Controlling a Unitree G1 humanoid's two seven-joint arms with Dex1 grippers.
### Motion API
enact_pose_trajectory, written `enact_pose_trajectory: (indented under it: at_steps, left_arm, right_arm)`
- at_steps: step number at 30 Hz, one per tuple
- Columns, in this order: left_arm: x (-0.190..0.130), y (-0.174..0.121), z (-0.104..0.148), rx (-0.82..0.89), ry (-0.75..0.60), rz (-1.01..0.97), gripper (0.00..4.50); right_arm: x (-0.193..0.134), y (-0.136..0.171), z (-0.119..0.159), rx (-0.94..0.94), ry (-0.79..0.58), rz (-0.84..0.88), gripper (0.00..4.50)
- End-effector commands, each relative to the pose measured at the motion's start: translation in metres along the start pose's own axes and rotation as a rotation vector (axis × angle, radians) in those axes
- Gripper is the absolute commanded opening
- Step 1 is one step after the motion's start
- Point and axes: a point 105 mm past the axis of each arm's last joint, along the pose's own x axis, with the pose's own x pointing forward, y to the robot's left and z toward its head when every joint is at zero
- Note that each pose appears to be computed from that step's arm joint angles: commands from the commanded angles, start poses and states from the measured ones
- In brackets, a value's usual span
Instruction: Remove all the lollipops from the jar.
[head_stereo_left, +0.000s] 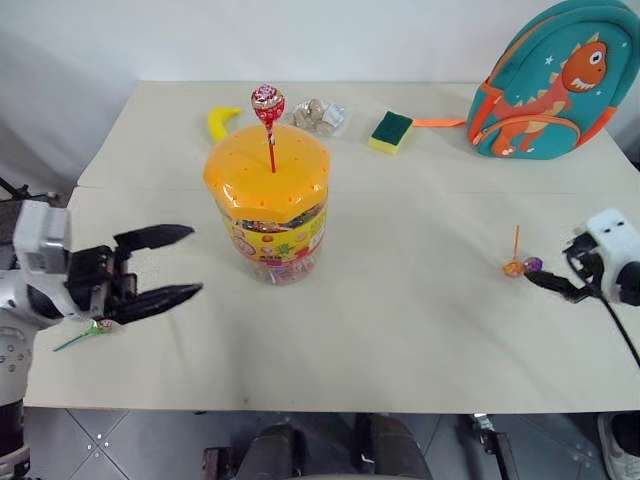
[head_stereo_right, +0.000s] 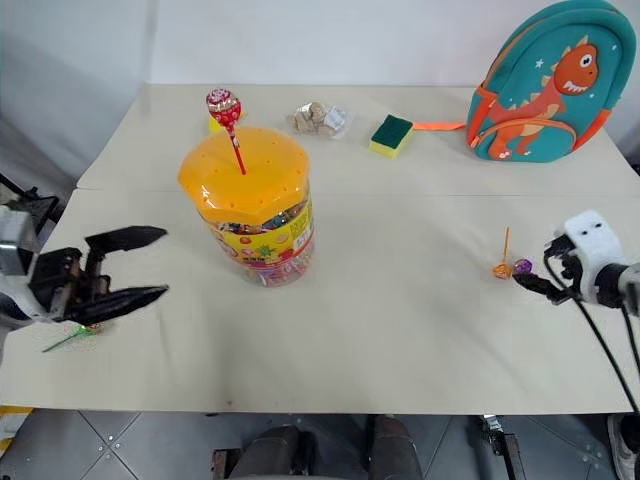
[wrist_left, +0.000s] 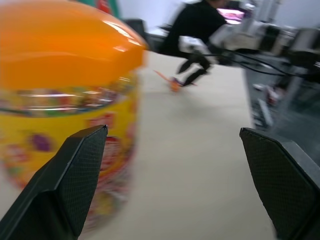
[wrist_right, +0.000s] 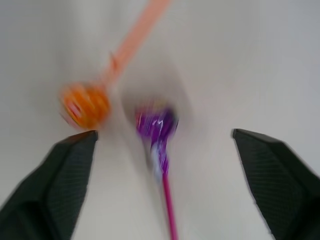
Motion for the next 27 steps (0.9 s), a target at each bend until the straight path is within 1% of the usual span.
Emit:
enact_pose_trajectory:
  at_steps: [1, 2, 3, 5, 8, 11, 12, 15, 20, 23, 26, 27]
  left_arm:
    - [-0.013, 0.006, 0.014, 0.002, -0.111, 0.086, 4.5]
    - [-0.019, 0.01, 0.012, -0.005, -0.13, 0.125, 4.5]
    - [-0.024, 0.012, 0.009, -0.011, -0.138, 0.156, 4.5]
    - [-0.03, 0.013, 0.004, -0.029, -0.145, 0.19, 4.5]
    - [-0.031, 0.011, 0.005, -0.037, -0.153, 0.2, 4.5]
    - [-0.03, 0.01, 0.006, -0.033, -0.153, 0.195, 4.5]
    - [-0.029, 0.009, 0.006, -0.029, -0.154, 0.193, 4.5]
    - [-0.025, 0.007, 0.008, -0.019, -0.157, 0.184, 4.5]
    - [-0.018, 0.002, 0.007, -0.008, -0.153, 0.169, 4.5]
    - [-0.016, 0.001, 0.008, -0.002, -0.159, 0.17, 4.5]
    - [-0.015, 0.0, 0.008, 0.001, -0.163, 0.17, 4.5]
    - [-0.014, 0.0, 0.008, 0.002, -0.163, 0.169, 4.5]
  right_arm:
    - [-0.023, 0.041, 0.086, -0.156, -0.451, 0.268, 4.48]
    - [-0.024, 0.059, 0.105, -0.166, -0.563, 0.345, 4.48]
    - [-0.024, 0.076, 0.119, -0.183, -0.643, 0.414, 4.48]
    - [-0.019, 0.11, 0.145, -0.226, -0.746, 0.529, 4.48]
    - [-0.011, 0.145, 0.174, -0.246, -0.841, 0.633, 4.48]
    - [-0.004, 0.179, 0.198, -0.241, -0.9, 0.741, 4.48]
    - [0.002, 0.19, 0.208, -0.226, -0.903, 0.762, 4.48]
    - [0.015, 0.212, 0.229, -0.19, -0.911, 0.781, 4.48]
    - [0.034, 0.239, 0.246, -0.164, -0.861, 0.799, 4.48]
    - [0.037, 0.252, 0.255, -0.168, -0.857, 0.815, 4.48]
    - [0.037, 0.262, 0.268, -0.157, -0.875, 0.831, 3.89]
    - [0.037, 0.263, 0.27, -0.154, -0.878, 0.839, 3.61]
